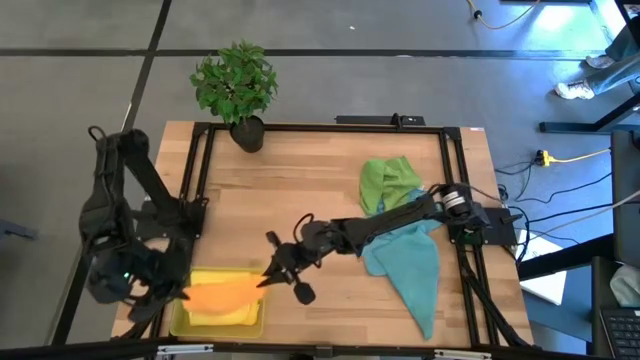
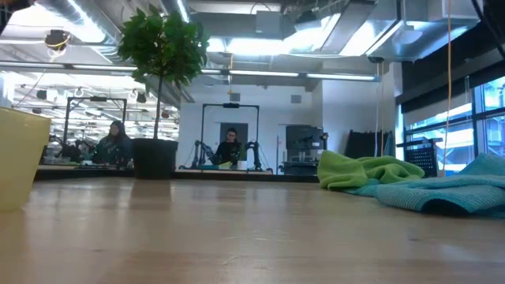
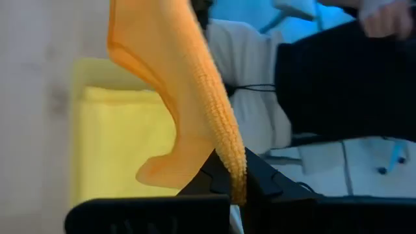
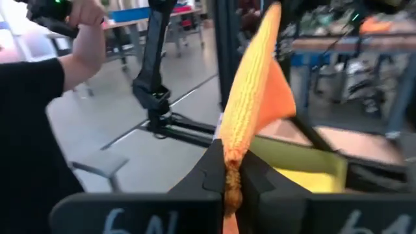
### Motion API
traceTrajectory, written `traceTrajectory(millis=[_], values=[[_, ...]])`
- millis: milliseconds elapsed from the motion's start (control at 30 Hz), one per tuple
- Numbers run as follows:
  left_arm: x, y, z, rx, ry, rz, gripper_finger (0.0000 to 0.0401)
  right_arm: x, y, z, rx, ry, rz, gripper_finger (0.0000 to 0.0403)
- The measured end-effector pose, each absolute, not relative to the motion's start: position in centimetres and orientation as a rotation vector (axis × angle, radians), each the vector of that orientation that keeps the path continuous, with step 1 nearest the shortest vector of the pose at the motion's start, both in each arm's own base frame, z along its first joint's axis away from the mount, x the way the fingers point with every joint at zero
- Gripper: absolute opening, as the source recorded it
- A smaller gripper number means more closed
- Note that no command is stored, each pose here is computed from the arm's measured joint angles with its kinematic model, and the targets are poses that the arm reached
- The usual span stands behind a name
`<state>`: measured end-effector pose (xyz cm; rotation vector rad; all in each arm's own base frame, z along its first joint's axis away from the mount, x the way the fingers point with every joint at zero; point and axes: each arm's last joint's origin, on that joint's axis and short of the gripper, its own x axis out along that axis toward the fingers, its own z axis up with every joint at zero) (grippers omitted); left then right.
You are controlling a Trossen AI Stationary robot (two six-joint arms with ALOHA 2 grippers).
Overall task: Fold microfiber towels
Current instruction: Put the folded orange microfiber cloth into the yellow bin
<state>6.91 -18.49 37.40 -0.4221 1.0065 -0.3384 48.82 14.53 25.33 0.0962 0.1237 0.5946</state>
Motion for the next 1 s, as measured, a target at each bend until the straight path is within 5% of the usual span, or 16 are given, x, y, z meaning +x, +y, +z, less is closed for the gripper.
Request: traceTrajectory(millis=[567,1000], values=[[5.3,-26.5,33.1,-0.512,1.065,-0.264,0.0000,52.5,19.3,22.3,0.222,0.234,0.810,0.0006],[5.5,-28.6,32.9,-0.690,1.090,-0.300,0.0000,51.3,22.7,22.7,0.284,0.206,0.713,0.0008]])
